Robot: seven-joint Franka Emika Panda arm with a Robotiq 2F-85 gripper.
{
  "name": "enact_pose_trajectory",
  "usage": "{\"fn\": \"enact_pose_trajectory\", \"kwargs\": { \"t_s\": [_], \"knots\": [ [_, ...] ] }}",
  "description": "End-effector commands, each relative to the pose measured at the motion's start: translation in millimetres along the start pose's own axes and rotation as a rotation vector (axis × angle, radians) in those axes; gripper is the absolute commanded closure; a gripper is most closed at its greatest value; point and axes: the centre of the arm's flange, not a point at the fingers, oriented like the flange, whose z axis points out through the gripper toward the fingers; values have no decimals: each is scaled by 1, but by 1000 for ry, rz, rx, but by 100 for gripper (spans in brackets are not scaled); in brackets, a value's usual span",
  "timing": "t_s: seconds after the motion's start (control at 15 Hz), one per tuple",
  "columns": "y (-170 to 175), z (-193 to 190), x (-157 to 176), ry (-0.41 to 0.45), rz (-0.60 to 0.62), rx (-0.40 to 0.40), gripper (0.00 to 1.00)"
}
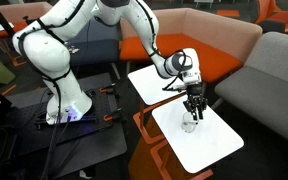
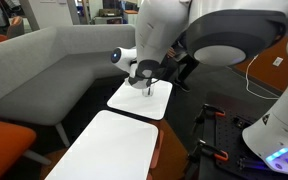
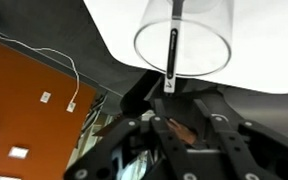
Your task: Put the marker in the glass cup
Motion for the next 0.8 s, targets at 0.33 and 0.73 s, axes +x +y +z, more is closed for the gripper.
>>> {"fn": "enact_pose_trajectory", "kwargs": {
  "t_s": [0.33, 0.73],
  "knots": [
    [14, -36, 15, -203, -73, 109, 0],
    [47, -65, 39, -380, -171, 141, 0]
  ]
}}
